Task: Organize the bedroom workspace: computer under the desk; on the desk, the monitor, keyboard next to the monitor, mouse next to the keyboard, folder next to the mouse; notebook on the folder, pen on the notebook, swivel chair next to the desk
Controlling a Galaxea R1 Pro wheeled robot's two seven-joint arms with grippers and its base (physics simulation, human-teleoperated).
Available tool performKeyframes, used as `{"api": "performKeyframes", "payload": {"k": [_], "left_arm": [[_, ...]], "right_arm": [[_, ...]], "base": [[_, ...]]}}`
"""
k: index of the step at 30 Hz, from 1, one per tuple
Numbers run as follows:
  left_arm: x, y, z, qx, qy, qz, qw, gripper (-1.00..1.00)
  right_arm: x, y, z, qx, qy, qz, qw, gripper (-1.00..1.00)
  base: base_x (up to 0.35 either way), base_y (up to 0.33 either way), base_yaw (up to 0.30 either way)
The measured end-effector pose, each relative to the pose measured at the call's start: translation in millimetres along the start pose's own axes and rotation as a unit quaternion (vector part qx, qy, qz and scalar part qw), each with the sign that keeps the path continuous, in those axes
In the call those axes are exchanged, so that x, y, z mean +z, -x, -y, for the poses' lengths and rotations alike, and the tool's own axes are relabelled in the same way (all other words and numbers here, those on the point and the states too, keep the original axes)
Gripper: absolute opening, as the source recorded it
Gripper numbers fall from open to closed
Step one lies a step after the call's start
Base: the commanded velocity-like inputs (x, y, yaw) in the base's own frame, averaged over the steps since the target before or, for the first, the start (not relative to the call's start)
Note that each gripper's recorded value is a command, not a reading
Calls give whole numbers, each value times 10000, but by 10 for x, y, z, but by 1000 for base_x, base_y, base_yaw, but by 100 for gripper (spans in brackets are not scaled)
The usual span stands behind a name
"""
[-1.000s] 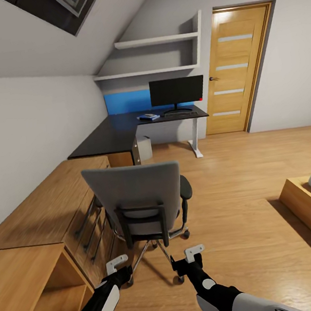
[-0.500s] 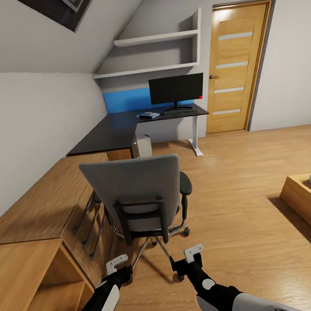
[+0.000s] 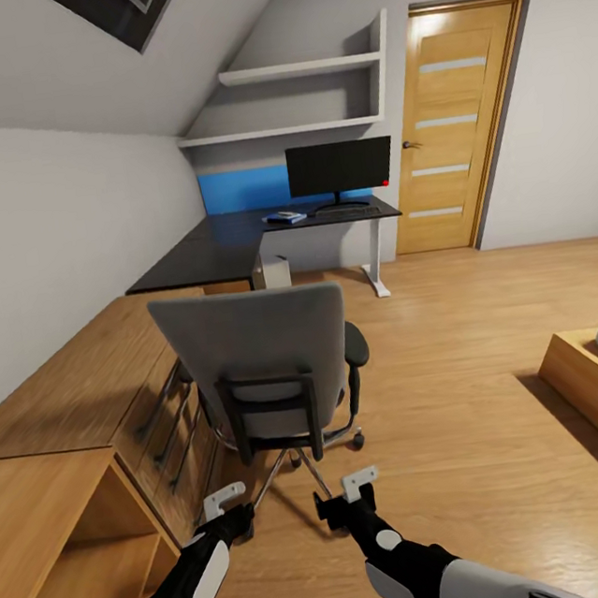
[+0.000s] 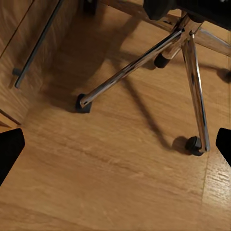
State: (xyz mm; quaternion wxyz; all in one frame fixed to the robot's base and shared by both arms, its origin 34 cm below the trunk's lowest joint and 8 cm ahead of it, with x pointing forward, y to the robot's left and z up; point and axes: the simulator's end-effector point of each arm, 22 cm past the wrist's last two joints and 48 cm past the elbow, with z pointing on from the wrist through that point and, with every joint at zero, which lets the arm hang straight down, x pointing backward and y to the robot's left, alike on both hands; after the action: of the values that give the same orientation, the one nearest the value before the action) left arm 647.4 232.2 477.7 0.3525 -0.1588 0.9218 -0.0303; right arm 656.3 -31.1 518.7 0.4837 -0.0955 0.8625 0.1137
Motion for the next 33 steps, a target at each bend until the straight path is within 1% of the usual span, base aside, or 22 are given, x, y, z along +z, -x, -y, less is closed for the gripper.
{"api": "performKeyframes", "payload": {"k": [2,4,6,7,12,14,16,17,21,24,30,33], "left_arm": [[20,17,8,-1,-16,48,10000,100],[18,162,56,-15,-79,225,9997,100],[26,221,77,-14,-117,293,9995,100],[34,222,77,-9,-123,293,9995,100],[87,125,56,45,-128,122,9998,100],[106,111,57,57,-137,98,9998,100],[121,128,67,55,-158,139,9998,100],[127,143,75,53,-171,167,9997,100],[107,406,177,31,-293,471,9985,100],[109,493,203,29,-301,561,9980,100],[161,426,161,62,-186,432,9989,100],[206,353,136,63,-168,387,9991,100]], "right_arm": [[42,15,-28,-11,36,-48,10000,100],[138,196,-37,-48,67,-35,10000,100],[180,241,-33,-50,72,-14,10000,100],[193,240,-31,-48,73,-6,10000,100],[247,225,-22,-30,73,72,9999,100],[264,208,-11,-18,64,109,9999,100],[280,174,-8,-13,62,118,9999,100],[287,156,-6,-12,62,121,9999,100],[317,85,0,-1,59,137,9999,100],[339,25,3,0,59,140,9999,100],[382,-87,16,5,45,167,9999,100],[401,-112,23,5,43,259,9997,100]], "base": [[0,0,0],[0,0,0],[0,0,0],[0,0,0],[0,0,0],[0,0,0],[0,0,0],[0,0,0],[0,0,0],[0,0,0],[0,0,0],[0,0,0]]}}
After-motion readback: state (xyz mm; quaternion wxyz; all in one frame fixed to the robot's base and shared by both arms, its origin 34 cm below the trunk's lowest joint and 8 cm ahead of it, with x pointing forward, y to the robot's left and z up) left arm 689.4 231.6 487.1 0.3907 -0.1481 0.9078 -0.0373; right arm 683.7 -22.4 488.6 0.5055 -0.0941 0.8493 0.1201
